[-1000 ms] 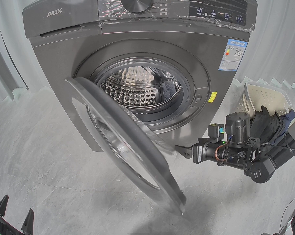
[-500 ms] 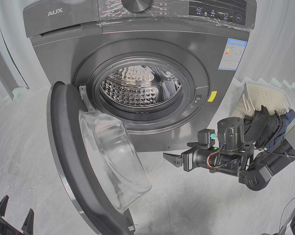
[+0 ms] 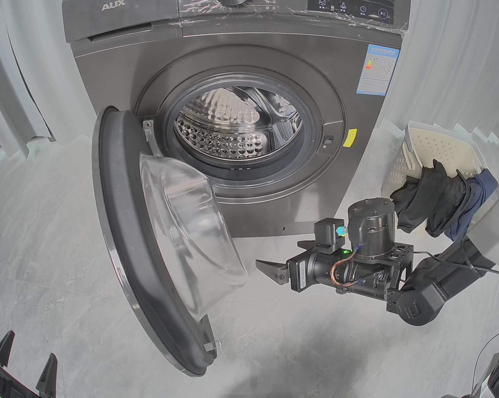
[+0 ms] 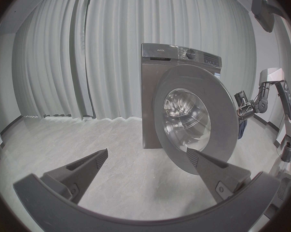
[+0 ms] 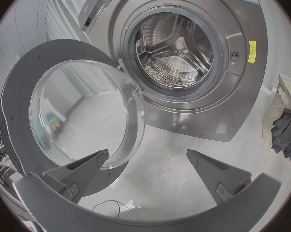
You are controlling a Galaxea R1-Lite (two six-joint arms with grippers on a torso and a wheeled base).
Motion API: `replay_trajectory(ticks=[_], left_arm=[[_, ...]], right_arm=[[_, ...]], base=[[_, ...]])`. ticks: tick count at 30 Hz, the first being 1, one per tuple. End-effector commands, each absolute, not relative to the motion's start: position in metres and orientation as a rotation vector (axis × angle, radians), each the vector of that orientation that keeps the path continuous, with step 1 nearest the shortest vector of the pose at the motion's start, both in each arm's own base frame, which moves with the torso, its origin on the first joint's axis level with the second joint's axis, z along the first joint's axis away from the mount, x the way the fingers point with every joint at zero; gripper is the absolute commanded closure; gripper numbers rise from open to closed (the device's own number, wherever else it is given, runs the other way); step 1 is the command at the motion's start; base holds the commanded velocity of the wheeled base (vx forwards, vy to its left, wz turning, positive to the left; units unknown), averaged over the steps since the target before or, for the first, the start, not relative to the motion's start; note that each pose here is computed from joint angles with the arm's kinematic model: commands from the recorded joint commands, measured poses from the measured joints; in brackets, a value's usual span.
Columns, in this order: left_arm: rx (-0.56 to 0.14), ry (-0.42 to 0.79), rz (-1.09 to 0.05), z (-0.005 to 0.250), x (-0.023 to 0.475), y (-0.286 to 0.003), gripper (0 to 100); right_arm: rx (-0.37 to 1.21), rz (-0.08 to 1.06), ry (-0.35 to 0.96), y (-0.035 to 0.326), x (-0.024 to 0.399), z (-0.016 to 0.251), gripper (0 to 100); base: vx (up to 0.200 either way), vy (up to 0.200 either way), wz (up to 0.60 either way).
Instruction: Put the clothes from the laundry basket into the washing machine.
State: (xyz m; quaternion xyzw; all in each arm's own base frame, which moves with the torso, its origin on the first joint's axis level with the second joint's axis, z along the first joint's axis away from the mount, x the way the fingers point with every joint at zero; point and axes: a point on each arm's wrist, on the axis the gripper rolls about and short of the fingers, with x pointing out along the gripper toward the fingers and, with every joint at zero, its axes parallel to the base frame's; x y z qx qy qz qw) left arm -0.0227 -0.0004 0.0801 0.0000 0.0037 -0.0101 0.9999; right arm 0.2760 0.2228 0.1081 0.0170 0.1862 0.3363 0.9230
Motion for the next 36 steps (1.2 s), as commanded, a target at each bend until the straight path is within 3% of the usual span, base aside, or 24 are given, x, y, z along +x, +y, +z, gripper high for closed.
replay_trajectory(ticks=[1, 11, 19, 28, 36], left_arm=[[0.0, 0.005, -0.02, 0.076, -0.023, 0.0, 0], [0.0, 0.005, -0.02, 0.076, -0.023, 0.0, 0], [0.0, 0.008, -0.02, 0.075, -0.023, 0.0, 0], [0.0, 0.006, -0.02, 0.075, -0.023, 0.0, 0], [0.0, 0.006, -0.02, 0.075, -0.023, 0.0, 0]], right_arm=[[0.028, 0.721, 0.395, 0.24, 0.278, 0.098, 0], [0.062, 0.798, 0.341, 0.265, 0.271, 0.097, 0], [0.095, 0.781, 0.293, 0.269, 0.286, 0.109, 0], [0.087, 0.769, 0.307, 0.28, 0.305, 0.091, 0], [0.086, 0.842, 0.3, 0.308, 0.29, 0.086, 0]], base=[[0.0, 0.0, 0.0], [0.0, 0.0, 0.0], [0.0, 0.0, 0.0], [-0.044, 0.0, 0.0], [0.0, 0.0, 0.0]])
